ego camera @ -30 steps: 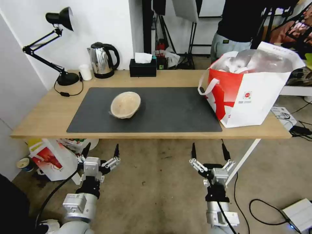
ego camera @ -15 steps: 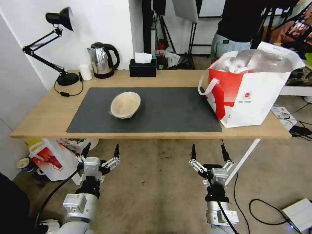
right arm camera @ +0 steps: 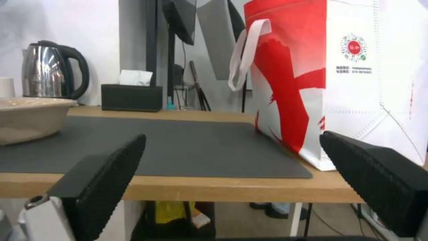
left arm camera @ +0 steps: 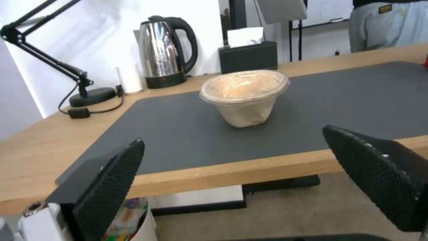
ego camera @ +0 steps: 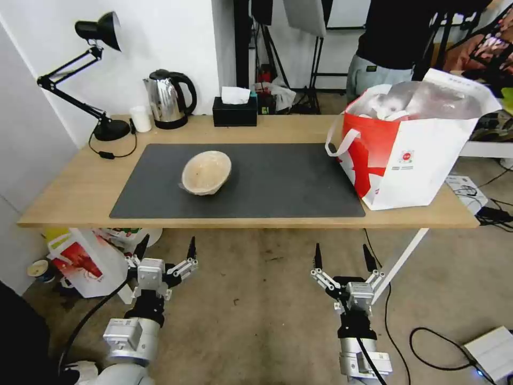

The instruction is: Pick up the trash from the table and place it into the takeout bag.

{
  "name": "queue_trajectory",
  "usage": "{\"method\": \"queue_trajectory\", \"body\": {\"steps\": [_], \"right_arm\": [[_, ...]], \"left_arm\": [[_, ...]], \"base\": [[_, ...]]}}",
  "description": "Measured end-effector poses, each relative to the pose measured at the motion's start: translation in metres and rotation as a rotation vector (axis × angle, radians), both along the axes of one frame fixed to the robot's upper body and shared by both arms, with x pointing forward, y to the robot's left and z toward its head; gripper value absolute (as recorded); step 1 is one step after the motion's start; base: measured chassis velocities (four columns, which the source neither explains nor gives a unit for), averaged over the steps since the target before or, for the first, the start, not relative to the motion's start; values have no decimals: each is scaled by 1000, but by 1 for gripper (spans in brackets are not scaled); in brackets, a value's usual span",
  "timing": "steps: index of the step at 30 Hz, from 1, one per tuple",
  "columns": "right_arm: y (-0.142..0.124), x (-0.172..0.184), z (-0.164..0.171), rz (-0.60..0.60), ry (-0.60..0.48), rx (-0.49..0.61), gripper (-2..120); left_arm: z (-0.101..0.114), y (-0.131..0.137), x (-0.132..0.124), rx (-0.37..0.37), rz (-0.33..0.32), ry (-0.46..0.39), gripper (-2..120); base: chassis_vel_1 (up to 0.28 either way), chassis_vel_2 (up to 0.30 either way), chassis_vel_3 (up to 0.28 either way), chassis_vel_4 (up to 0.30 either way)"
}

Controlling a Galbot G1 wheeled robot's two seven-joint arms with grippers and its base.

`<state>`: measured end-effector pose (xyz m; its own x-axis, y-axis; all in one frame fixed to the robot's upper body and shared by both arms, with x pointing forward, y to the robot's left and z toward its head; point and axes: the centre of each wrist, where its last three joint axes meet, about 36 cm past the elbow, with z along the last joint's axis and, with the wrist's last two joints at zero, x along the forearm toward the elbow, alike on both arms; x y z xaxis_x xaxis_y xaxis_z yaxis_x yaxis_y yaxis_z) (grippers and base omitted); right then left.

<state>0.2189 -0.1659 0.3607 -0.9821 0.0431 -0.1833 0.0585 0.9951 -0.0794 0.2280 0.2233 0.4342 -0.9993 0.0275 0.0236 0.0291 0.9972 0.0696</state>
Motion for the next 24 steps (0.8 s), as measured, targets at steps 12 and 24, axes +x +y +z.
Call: {"method": "queue_trajectory", "body": {"steps": [12,24], "right_arm": [[0,0,1,0,-3,0,100],[0,0,1,0,-4,2,100]], "left_arm": [[0,0,0,0,0,0,100],[0,0,0,0,0,0,100]], "base": [[0,0,0,0],[0,0,0,0]]}}
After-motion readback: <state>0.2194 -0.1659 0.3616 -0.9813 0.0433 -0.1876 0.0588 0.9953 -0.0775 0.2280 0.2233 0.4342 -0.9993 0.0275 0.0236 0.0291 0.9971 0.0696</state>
